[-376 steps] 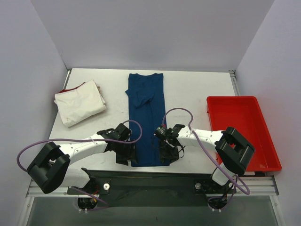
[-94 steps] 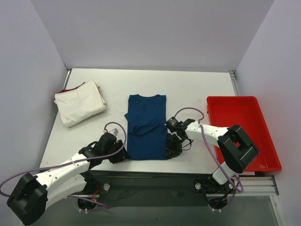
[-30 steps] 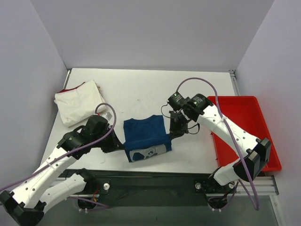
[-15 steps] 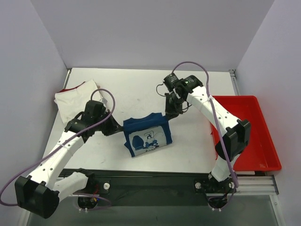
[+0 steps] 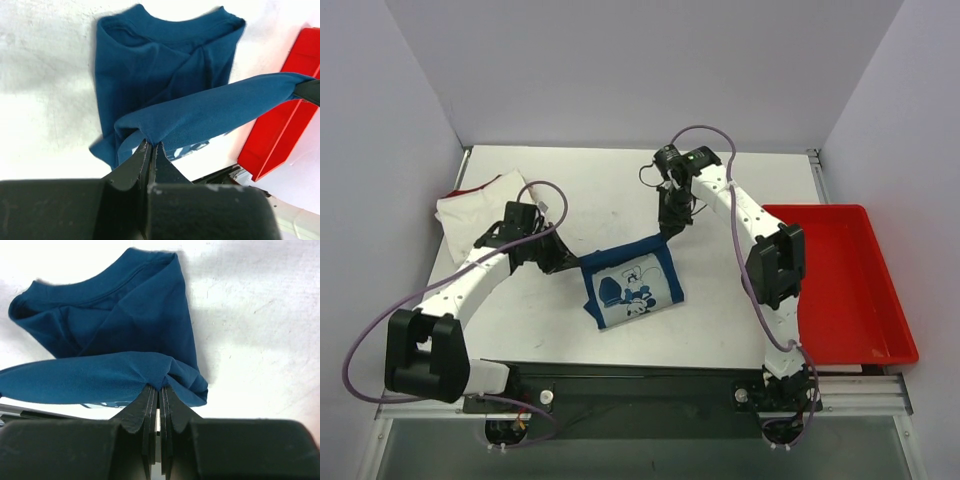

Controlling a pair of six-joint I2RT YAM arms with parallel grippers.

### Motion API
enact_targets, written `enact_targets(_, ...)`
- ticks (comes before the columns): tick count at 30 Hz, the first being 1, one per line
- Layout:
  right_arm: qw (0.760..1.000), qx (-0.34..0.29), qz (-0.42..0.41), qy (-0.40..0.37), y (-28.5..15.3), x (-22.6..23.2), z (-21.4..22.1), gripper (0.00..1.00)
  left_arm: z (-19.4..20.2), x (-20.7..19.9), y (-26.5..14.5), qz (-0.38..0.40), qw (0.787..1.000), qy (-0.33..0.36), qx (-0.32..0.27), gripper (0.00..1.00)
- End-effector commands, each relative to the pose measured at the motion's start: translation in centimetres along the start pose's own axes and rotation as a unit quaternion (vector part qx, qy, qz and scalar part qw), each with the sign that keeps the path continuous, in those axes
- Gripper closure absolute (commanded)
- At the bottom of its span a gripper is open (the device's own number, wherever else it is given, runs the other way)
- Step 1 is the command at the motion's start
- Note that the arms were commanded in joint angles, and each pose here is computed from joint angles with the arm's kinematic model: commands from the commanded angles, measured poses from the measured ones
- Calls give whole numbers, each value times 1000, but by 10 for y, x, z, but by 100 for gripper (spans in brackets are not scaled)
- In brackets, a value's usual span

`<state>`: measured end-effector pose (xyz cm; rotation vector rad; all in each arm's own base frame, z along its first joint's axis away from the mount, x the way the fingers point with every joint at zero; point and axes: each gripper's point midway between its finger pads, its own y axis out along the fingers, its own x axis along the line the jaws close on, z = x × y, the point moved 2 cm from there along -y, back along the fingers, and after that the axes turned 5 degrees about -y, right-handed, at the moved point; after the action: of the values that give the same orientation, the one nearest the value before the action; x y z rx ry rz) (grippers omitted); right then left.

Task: Fold and stack the t-shirts
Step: Fold the long partially folded tshirt into a neat square, then put the neatly folded tshirt into the corner of the board with the left arm

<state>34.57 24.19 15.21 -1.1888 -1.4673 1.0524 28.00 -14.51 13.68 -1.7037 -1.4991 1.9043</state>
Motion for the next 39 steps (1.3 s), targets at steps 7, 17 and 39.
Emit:
enact_targets(7,1000,18,19,0,21,-20,-21,100,-34,-7,31,9,1000,26,-6,100)
enact_targets(17,1000,15,-11,-4,36,-20,-47,51,-73,-6,42,-49,997,28,-54,48)
enact_targets(39,989,9,-132,-65,-2,25,40,37,23,2,30,68,997,33,-35,27)
